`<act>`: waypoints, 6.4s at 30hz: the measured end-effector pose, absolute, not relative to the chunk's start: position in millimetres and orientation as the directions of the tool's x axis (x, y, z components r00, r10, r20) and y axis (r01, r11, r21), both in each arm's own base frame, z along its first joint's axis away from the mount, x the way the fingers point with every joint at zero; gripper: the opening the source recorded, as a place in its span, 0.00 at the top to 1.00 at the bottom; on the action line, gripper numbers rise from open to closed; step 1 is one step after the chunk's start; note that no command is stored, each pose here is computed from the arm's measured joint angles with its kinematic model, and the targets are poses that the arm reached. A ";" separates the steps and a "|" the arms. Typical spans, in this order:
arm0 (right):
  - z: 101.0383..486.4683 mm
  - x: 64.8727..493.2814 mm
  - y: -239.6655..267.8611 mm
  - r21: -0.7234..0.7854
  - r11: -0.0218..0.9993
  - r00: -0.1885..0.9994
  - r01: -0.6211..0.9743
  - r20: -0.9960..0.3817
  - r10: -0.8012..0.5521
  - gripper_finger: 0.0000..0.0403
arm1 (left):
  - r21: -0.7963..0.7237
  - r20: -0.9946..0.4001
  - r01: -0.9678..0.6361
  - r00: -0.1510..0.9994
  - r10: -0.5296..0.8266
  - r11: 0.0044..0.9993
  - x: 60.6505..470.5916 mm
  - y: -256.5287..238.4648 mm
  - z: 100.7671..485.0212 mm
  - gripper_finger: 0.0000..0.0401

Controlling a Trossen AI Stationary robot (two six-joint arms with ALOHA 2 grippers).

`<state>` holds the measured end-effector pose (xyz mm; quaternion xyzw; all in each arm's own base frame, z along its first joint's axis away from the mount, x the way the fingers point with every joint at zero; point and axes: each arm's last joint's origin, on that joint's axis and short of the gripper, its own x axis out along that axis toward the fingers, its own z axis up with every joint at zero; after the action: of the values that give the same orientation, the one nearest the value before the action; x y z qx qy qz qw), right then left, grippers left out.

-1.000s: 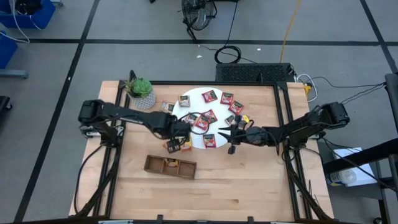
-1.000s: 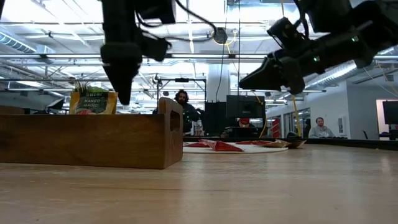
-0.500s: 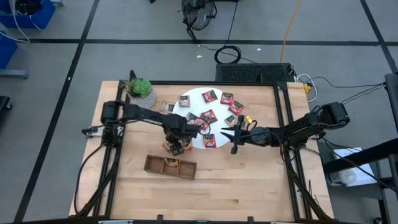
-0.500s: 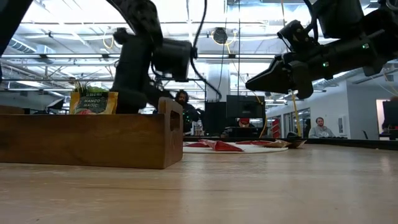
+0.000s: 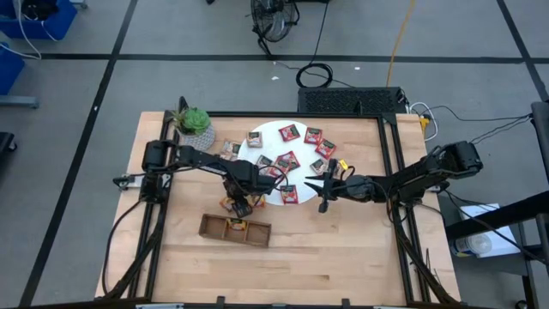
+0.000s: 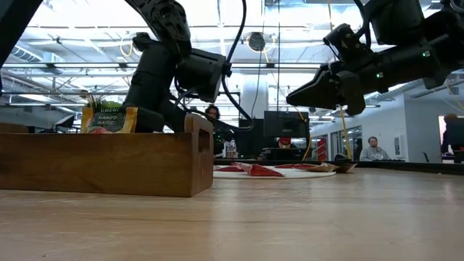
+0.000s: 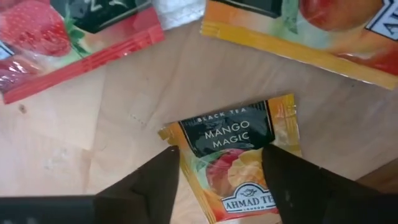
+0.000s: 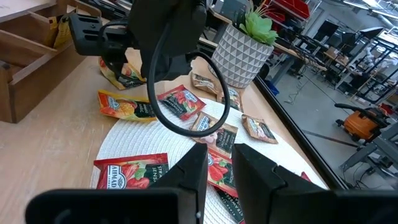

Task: Pick & Place Tea
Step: Put the orange tea bag into the middle section of the wooden organizer

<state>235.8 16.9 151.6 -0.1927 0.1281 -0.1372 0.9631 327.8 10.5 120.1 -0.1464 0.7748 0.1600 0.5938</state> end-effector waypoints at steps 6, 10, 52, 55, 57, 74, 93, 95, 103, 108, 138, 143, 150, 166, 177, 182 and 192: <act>150.8 235.7 16.9 -0.392 0.894 0.928 0.217 -0.202 -0.314 0.85 | 0.089 -0.969 -0.407 -0.246 -0.015 0.909 328.3 11.4 119.4 0.78; 150.3 235.6 16.9 -0.389 0.895 0.927 0.217 -0.206 -0.314 0.85 | 0.113 -0.968 -0.401 -0.250 0.010 0.909 327.9 12.7 119.0 0.97; 155.8 236.6 17.5 -0.356 0.903 0.938 0.240 -0.154 -0.310 0.85 | 0.109 -0.993 -0.813 -0.067 0.093 0.571 256.3 12.9 141.4 0.27; 155.8 236.6 17.5 -0.357 0.903 0.938 0.240 -0.154 -0.310 0.85 | 0.114 -0.993 -0.829 -0.077 0.091 0.547 251.7 12.6 138.0 0.25; 156.0 236.7 17.5 -0.356 0.903 0.938 0.241 -0.152 -0.310 0.85 | 0.122 -0.992 -0.834 -0.087 0.090 0.538 248.9 12.3 135.2 0.25; 156.5 236.7 17.5 -0.354 0.903 0.939 0.243 -0.147 -0.310 0.85 | 0.021 -0.998 -0.774 0.020 0.057 0.633 243.9 11.2 133.0 0.67; 162.5 237.5 17.6 -0.323 0.908 0.946 0.267 -0.089 -0.310 0.85 | -0.054 -0.699 -0.758 0.493 0.517 0.650 204.6 -48.5 224.8 0.92; 163.1 237.6 17.7 -0.299 0.914 0.947 0.273 -0.084 -0.310 0.85 | -0.058 -0.633 -0.703 0.575 0.519 0.708 207.2 -68.6 225.3 0.92; 165.9 237.7 17.6 -0.248 0.925 0.949 0.288 -0.057 -0.311 0.85 | 0.035 -0.376 -0.409 0.840 0.391 0.912 201.2 -162.4 219.2 0.92; 166.4 237.8 17.6 -0.242 0.926 0.949 0.289 -0.052 -0.310 0.85 | 0.009 -0.351 -0.382 0.864 0.361 0.924 189.6 -193.4 196.7 0.92; 166.0 238.0 18.8 -0.233 0.937 0.959 0.258 -0.057 -0.278 0.85 | -0.083 -0.502 -0.500 0.769 0.397 0.862 225.4 -191.7 127.6 0.68; 165.8 238.0 18.8 -0.236 0.937 0.959 0.258 -0.059 -0.278 0.85 | -0.079 -0.502 -0.498 0.768 0.398 0.863 225.3 -191.7 127.6 0.59; 165.7 238.0 18.8 -0.236 0.937 0.959 0.257 -0.060 -0.278 0.85 | -0.062 -0.501 -0.490 0.769 0.397 0.870 225.4 -191.7 127.8 0.54; 165.5 238.1 19.5 -0.235 0.943 0.964 0.236 -0.061 -0.257 0.85 | -0.046 -0.444 -0.391 0.833 0.331 0.919 222.9 -190.8 168.2 0.54; 165.6 237.9 22.3 -0.247 0.943 0.967 0.225 -0.061 -0.247 0.85 | -0.022 -0.628 -0.196 0.766 0.139 0.980 225.9 -189.3 178.8 0.59; 166.3 237.9 22.3 -0.244 0.943 0.968 0.227 -0.054 -0.247 0.85 | 0.024 -0.801 -0.176 0.586 0.124 0.984 238.9 -175.1 206.0 0.87; 166.2 237.9 22.3 -0.245 0.943 0.967 0.227 -0.055 -0.247 0.85 | 0.014 -0.931 -0.092 0.362 0.047 0.996 250.9 -149.3 209.7 0.99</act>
<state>237.9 22.3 166.2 -0.1191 0.0424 -0.1204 0.9846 250.9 -149.3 209.7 -0.0201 0.5630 0.0422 0.8251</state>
